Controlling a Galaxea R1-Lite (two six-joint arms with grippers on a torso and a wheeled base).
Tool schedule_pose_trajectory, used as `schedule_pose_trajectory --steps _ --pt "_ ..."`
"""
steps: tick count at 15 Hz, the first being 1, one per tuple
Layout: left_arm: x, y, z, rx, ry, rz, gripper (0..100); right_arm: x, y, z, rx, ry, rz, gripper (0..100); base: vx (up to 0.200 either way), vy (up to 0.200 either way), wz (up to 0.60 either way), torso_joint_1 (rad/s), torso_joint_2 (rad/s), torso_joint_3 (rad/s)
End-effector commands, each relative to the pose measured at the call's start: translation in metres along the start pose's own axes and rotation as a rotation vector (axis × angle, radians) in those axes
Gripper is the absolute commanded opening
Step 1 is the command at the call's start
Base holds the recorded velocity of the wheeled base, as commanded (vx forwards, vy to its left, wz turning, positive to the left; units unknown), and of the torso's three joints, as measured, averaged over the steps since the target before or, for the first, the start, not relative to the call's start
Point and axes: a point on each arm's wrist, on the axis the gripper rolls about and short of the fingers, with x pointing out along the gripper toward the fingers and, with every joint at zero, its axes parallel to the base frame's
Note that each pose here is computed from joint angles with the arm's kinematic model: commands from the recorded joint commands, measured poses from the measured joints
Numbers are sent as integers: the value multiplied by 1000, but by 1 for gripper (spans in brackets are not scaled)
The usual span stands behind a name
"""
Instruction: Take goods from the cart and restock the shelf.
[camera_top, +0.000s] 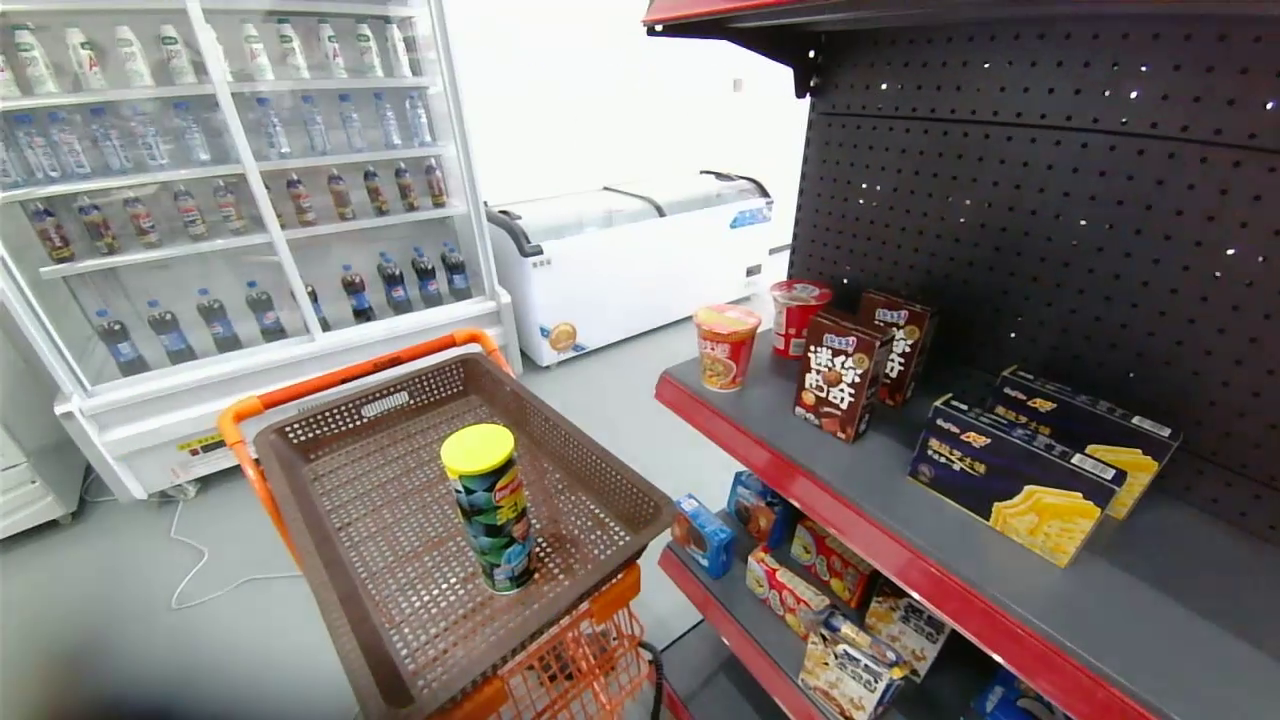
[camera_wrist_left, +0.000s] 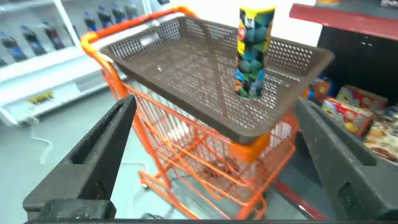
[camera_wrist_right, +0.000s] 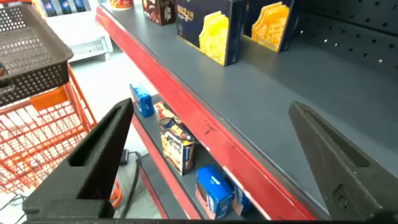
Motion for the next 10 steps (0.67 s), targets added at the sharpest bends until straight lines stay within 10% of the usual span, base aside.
schedule_pose_trajectory --steps 1,5,7,10 --pt "0 3 38 80 6 45 100 0 0 0 0 -1 0 100 0 0 0 0 0 0" --pt "87 17 146 51 228 152 100 0 0 0 0 -1 0 100 0 0 0 0 0 0" --pt "119 19 160 43 281 105 100 0 0 0 0 -1 0 100 0 0 0 0 0 0" --pt "162 23 130 30 468 76 100 0 0 0 0 -1 0 100 0 0 0 0 0 0"
